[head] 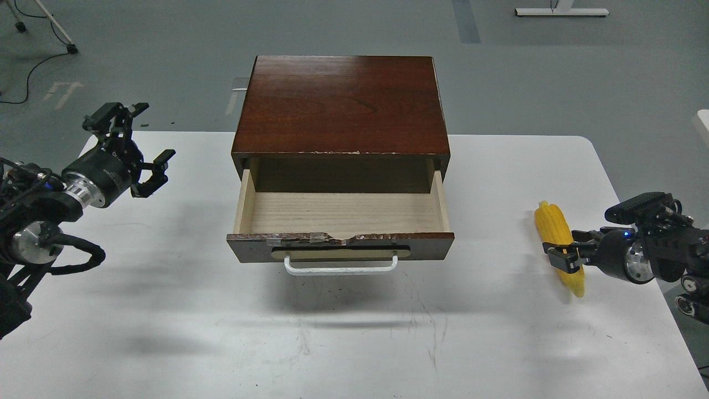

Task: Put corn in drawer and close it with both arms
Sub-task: 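Grasp the yellow corn cob with the right gripper and lift it, then carry the corn over the open drawer and release it inside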

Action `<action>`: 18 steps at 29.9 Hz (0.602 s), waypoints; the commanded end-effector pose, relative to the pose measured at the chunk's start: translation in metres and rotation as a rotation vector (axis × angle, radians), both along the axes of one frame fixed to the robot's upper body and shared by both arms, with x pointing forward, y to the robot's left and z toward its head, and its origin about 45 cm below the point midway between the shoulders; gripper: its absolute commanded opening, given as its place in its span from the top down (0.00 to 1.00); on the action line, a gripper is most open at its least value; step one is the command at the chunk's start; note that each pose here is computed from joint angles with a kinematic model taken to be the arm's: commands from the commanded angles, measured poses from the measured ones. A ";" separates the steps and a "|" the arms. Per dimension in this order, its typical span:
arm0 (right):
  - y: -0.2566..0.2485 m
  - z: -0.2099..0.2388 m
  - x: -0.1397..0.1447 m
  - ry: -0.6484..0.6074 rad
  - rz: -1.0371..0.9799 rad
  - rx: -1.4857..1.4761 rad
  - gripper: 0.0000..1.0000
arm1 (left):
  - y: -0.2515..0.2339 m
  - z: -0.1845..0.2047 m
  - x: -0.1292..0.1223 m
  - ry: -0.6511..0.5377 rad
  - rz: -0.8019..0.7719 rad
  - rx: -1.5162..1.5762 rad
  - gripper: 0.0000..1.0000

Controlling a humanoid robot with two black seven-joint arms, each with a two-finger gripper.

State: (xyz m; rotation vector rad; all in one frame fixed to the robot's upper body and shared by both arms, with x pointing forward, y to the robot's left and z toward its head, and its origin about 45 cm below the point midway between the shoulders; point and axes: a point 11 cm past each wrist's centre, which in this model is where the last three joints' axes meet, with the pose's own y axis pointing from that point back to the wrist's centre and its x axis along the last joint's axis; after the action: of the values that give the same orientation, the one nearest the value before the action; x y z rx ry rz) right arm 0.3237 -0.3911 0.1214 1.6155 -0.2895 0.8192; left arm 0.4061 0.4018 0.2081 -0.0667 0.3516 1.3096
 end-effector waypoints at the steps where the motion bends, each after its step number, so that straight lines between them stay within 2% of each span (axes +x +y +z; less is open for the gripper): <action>1: 0.007 -0.002 0.006 -0.041 -0.011 0.028 0.75 | 0.004 -0.004 -0.004 0.011 0.003 0.005 0.02; 3: 0.006 0.001 0.010 -0.075 -0.007 0.036 0.79 | 0.004 -0.005 -0.005 0.013 0.003 0.008 0.02; 6: 0.014 0.014 0.022 -0.149 0.010 0.063 0.91 | 0.004 -0.004 -0.004 0.011 0.003 0.008 0.02; 9: 0.028 0.049 0.051 -0.249 0.069 0.095 0.92 | 0.004 -0.004 -0.004 0.012 0.003 0.010 0.02; 10: 0.042 0.080 0.071 -0.334 0.124 0.125 0.91 | 0.007 -0.002 -0.005 0.011 0.006 0.015 0.02; 11: 0.049 0.096 0.079 -0.376 0.157 0.140 0.91 | 0.007 -0.002 -0.005 0.011 0.006 0.016 0.02; 13: 0.075 0.136 0.096 -0.481 0.278 0.185 0.91 | 0.007 0.001 -0.004 0.006 0.001 0.018 0.02; 14: 0.104 0.160 0.104 -0.552 0.388 0.212 0.91 | 0.006 0.001 -0.004 0.005 0.000 0.019 0.02; 15: 0.144 0.176 0.107 -0.618 0.543 0.222 0.90 | 0.007 0.002 -0.004 0.005 0.002 0.022 0.02; 16: 0.145 0.176 0.107 -0.618 0.545 0.222 0.90 | 0.007 0.002 -0.004 0.005 0.002 0.022 0.02; 18: 0.219 0.197 0.101 -0.701 0.836 0.233 0.87 | 0.007 0.002 -0.004 0.004 0.003 0.025 0.02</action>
State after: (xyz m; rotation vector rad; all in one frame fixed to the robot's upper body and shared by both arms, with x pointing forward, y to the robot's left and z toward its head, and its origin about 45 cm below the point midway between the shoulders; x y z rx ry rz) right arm 0.4300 -0.2498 0.2913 1.6350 -0.3910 1.7358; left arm 0.4017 0.4079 0.2094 -0.0461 0.3420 1.3136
